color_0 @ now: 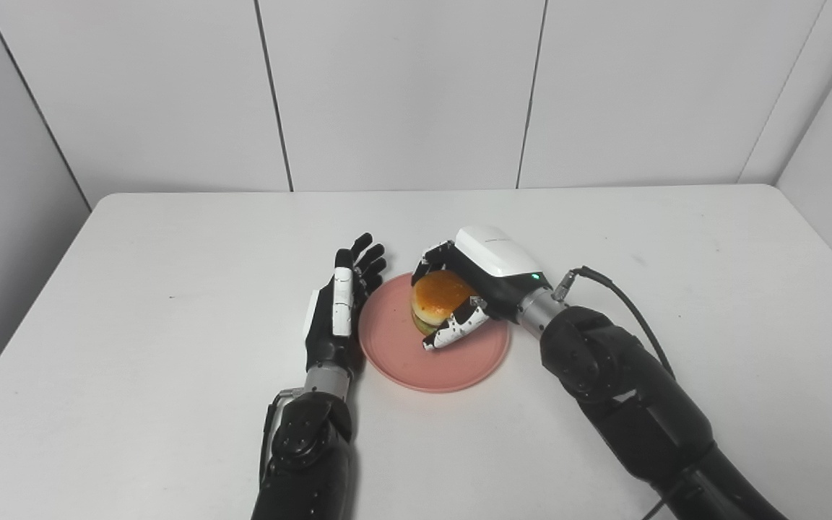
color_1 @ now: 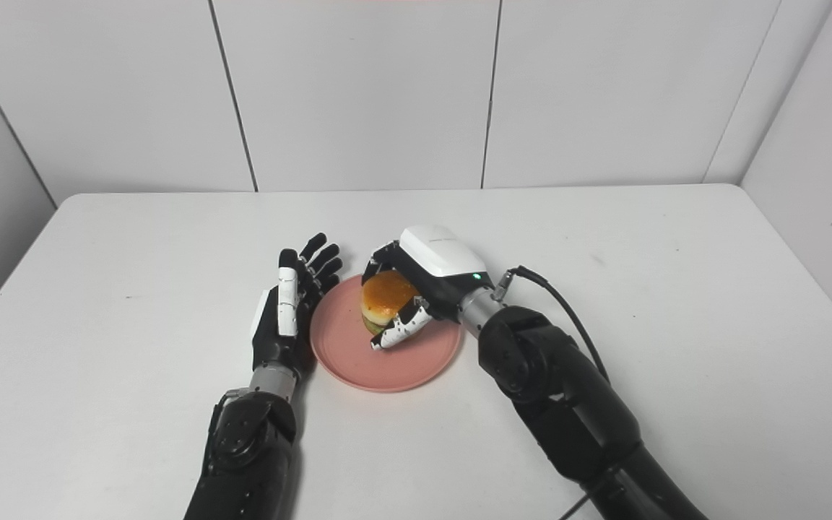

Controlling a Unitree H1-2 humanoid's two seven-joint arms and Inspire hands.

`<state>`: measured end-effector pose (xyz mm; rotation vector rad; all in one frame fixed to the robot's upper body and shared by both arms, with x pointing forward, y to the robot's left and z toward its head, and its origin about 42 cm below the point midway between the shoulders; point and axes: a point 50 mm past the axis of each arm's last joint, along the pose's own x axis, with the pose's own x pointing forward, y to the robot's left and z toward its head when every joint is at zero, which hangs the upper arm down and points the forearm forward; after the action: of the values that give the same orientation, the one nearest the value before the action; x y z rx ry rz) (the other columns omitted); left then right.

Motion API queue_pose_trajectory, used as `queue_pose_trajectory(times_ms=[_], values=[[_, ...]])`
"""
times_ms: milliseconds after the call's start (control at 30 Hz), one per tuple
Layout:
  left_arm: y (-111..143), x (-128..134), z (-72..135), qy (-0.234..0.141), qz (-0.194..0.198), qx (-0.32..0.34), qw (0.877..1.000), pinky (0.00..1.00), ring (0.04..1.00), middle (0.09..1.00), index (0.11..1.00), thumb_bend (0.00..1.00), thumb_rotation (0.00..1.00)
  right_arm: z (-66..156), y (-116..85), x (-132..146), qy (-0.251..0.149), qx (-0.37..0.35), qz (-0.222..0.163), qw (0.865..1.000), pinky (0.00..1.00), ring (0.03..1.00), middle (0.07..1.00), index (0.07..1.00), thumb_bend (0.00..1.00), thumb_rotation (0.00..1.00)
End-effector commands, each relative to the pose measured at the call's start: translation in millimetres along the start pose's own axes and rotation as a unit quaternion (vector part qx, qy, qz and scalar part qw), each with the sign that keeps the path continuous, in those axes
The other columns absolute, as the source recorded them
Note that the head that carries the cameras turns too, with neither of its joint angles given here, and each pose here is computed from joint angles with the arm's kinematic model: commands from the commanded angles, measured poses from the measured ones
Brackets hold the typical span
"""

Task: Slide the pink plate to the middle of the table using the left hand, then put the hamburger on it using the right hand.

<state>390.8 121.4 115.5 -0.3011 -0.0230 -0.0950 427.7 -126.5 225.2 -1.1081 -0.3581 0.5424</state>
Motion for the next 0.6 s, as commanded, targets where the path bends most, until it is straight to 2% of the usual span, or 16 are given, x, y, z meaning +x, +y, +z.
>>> queue_pose_trajectory(times_ms=[0,233,500,533,567], values=[[-6,5,4,-0.001,-0.001,-0.004,1.000,0.90,0.873,0.862,0.846,0.87,0.96,16,-16,11,-0.043,-0.006,-0.022,0.999,0.18,0.253,0.471,0.482,0.53,0.00],[-6,4,4,0.003,-0.001,-0.003,1.000,0.93,0.884,0.865,0.852,0.88,0.96,11,-5,13,-0.030,0.002,0.003,1.000,0.17,0.246,0.471,0.483,0.53,0.00],[-5,2,5,0.001,-0.008,0.000,1.000,0.94,0.895,0.876,0.861,0.86,0.97,3,5,12,-0.033,0.011,-0.001,0.999,0.19,0.269,0.473,0.487,0.53,0.00],[-5,2,6,0.000,-0.008,-0.002,1.000,0.94,0.897,0.877,0.861,0.86,0.97,2,7,11,-0.034,0.006,-0.005,0.999,0.22,0.314,0.442,0.507,0.52,0.00],[-6,2,6,-0.001,-0.009,-0.004,1.000,0.92,0.891,0.871,0.857,0.85,0.97,1,8,10,-0.036,-0.002,-0.011,0.999,0.32,0.422,0.454,0.519,0.52,0.00]])
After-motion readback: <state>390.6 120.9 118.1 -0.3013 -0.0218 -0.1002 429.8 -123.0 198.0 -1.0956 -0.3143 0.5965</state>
